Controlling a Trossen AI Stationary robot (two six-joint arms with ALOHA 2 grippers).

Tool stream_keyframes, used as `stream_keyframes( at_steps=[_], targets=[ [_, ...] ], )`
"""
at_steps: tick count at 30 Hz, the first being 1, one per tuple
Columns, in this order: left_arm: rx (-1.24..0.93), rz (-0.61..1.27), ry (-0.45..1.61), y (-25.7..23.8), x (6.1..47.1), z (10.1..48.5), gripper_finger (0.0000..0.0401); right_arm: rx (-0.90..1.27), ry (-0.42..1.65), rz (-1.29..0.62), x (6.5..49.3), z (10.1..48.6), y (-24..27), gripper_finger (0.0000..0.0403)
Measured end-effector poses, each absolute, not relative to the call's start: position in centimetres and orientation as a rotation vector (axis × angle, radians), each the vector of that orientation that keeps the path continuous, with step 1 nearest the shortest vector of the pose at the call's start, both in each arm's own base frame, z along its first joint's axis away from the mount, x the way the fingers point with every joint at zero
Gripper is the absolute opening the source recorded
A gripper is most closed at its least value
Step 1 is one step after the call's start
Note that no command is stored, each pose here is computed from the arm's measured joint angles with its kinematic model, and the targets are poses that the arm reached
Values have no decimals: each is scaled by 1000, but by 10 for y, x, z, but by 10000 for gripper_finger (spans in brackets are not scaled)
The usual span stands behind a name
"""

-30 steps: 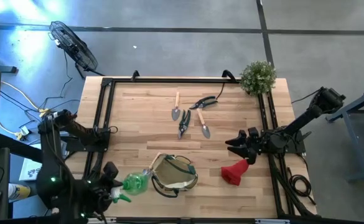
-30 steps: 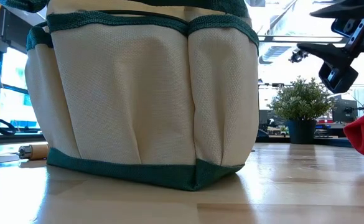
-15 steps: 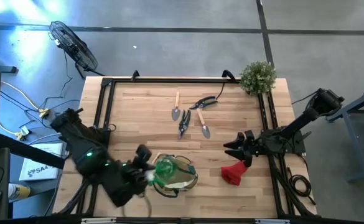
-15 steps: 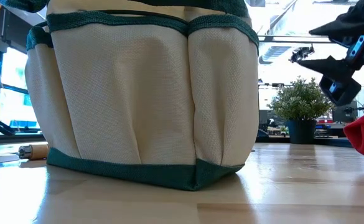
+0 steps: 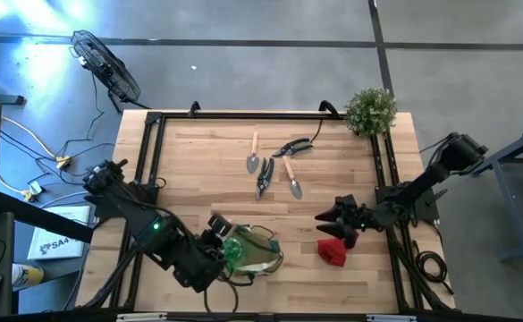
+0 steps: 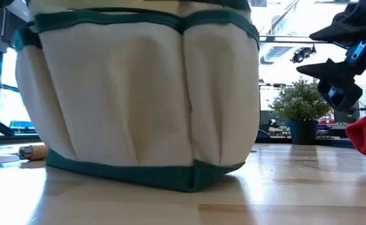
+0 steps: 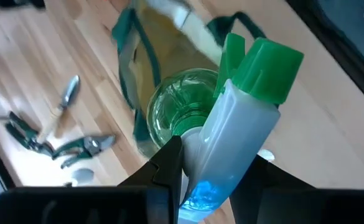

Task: Pick & Place Garden tools in Gardening bag
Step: Put the spray bottle into the gardening bag

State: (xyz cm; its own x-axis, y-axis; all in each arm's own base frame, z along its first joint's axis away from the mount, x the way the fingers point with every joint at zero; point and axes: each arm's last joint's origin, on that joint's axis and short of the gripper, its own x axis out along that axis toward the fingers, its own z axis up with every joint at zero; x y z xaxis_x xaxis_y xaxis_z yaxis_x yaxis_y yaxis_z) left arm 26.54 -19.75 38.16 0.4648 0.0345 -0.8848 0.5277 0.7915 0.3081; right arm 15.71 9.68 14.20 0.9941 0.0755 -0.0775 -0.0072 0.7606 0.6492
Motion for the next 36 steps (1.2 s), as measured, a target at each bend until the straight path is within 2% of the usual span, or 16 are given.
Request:
stream_keyframes(
  at_steps=[10, 20, 27, 36],
  targets=[
    [555, -353, 1104, -197, 271, 376, 83, 662, 131, 47, 169, 140, 106, 213],
    [526, -355, 1250, -183, 284, 345, 83, 662, 132, 46, 171, 139, 107, 213],
    [431, -386, 1296, -170, 294, 337, 83, 660, 133, 45, 171, 139, 107, 213],
    [415, -377, 1292, -166, 297, 337, 177, 654, 138, 43, 171, 138, 107, 213]
  ],
)
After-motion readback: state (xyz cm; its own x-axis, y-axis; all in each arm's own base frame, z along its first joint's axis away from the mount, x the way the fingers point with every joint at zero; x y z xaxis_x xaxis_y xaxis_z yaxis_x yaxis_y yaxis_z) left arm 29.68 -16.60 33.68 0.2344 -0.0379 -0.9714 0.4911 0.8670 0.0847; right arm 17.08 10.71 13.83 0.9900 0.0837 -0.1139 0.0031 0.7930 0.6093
